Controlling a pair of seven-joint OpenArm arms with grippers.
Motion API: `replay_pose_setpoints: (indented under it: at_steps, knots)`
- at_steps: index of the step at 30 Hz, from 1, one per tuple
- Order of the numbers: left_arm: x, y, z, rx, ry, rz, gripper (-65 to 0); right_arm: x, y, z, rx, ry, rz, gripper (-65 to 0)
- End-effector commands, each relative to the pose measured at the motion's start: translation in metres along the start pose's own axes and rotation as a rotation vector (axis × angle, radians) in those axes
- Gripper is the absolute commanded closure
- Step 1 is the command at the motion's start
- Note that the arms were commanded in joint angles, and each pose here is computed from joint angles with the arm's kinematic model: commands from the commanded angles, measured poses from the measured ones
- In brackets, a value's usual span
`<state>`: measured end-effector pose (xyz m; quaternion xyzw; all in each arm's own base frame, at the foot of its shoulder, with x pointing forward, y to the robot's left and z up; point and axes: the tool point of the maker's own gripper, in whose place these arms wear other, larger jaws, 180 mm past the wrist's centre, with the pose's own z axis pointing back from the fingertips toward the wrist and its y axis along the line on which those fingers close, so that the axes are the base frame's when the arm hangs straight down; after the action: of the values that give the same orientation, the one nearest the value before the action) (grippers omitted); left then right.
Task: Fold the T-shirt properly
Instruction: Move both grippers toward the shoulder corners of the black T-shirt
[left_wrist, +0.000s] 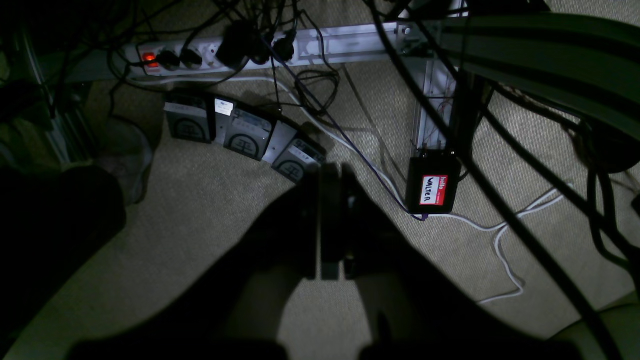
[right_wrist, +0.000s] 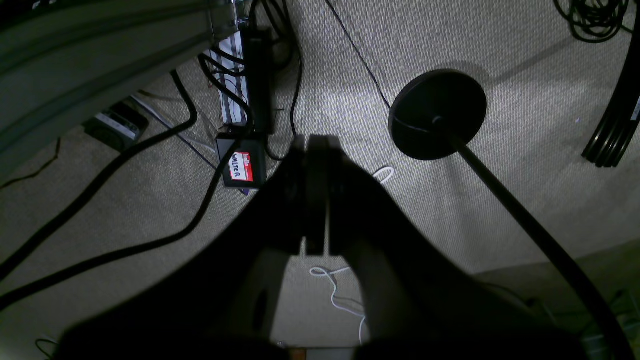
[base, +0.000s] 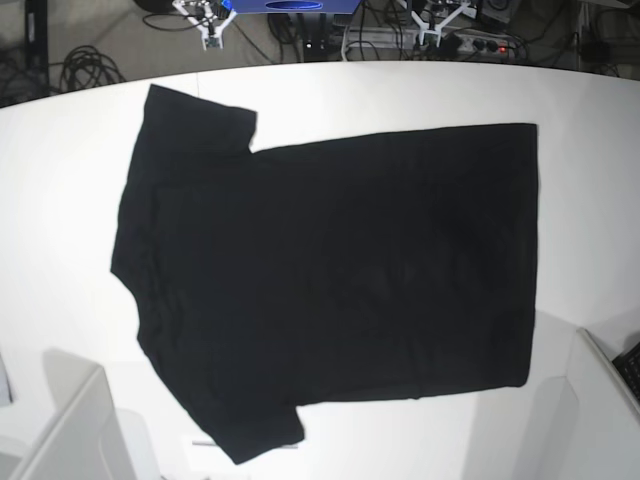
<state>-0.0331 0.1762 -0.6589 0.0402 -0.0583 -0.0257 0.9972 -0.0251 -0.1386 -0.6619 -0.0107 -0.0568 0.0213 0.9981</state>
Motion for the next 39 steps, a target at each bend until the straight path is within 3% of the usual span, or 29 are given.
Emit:
replay_pose_setpoints:
  at_steps: [1, 19, 26, 30, 39]
  knots:
    - [-0.008, 0.001, 0.001, 0.003, 0.010, -0.008, 0.0, -0.004, -0.003, 0.001, -0.005, 0.004, 0.007, 0.0]
    - [-0.016, -0.001, 0.003, -0.001, 0.021, -0.019, 0.0, -0.022, -0.005, 0.001, -0.007, 0.115, 0.007, 0.0]
    - [-0.017, 0.008, 0.013, 0.010, -0.057, -0.037, 0.0, -0.031, -0.014, 0.006, -0.021, 0.038, -0.004, 0.0]
    - [-0.016, 0.013, 0.026, 0.013, -0.123, -0.048, 0.0, -0.039, -0.023, 0.010, -0.058, 0.028, -0.126, 0.0]
    - [-0.022, 0.049, 0.053, 0.057, -0.191, -0.096, 0.0, -0.046, -0.058, 0.038, -0.143, -0.045, -0.207, 0.0]
